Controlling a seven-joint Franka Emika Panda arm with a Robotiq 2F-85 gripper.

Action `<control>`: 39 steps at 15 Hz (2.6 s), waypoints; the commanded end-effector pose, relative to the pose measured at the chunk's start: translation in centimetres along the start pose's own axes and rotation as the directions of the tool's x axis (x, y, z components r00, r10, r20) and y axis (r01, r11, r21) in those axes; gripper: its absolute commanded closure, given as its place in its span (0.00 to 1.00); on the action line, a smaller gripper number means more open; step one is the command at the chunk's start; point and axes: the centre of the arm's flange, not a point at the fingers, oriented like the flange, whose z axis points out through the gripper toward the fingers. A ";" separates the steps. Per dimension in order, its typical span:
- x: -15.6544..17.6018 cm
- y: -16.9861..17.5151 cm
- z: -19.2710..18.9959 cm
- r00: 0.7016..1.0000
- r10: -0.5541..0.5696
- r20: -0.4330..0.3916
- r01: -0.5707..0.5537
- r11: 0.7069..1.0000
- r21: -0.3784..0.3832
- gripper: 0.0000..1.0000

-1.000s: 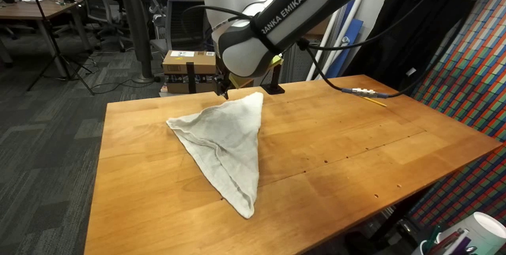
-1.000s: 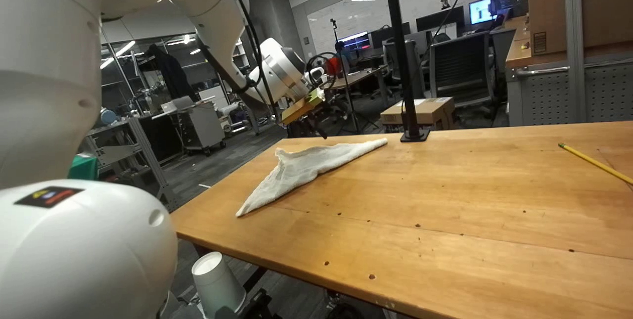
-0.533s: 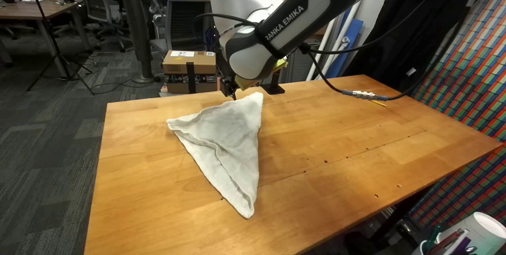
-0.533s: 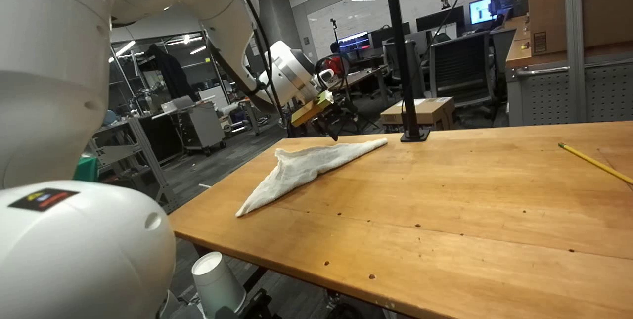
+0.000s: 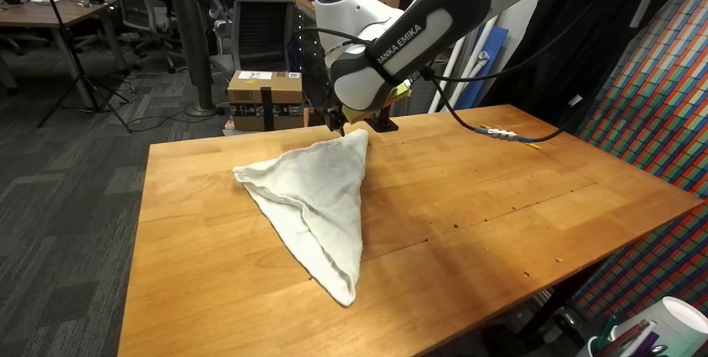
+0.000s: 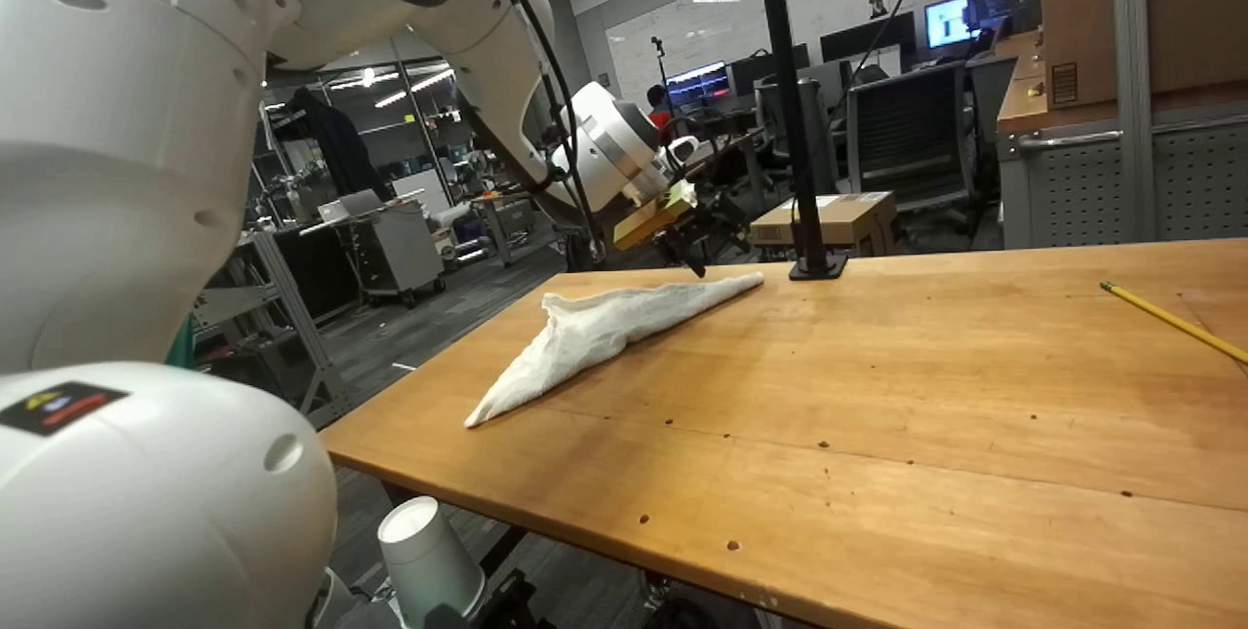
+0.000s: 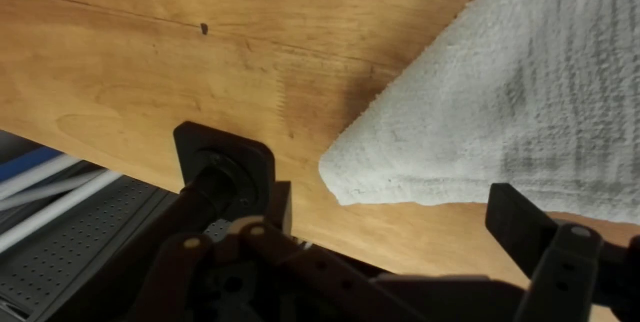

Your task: Fold the white towel into a triangle twice

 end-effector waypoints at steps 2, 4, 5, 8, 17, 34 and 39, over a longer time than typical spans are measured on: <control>2.5 -0.1 1.5 0.985 0.171 0.023 -0.172 0.985 0.008 0.00; 2.5 -0.3 2.0 0.963 0.262 0.063 -0.263 0.965 0.019 0.00; 2.5 -0.3 2.2 0.953 0.294 0.078 -0.296 0.955 0.029 0.00; 2.4 0.0 2.9 0.929 0.361 0.086 -0.365 0.930 0.040 0.00; 1.4 2.0 5.3 0.888 0.447 0.112 -0.452 0.891 0.030 0.00; -0.1 -0.3 5.2 0.879 0.444 0.173 -0.460 0.886 0.063 0.93; 0.0 -3.2 1.9 0.912 0.392 0.119 -0.403 0.911 0.089 0.93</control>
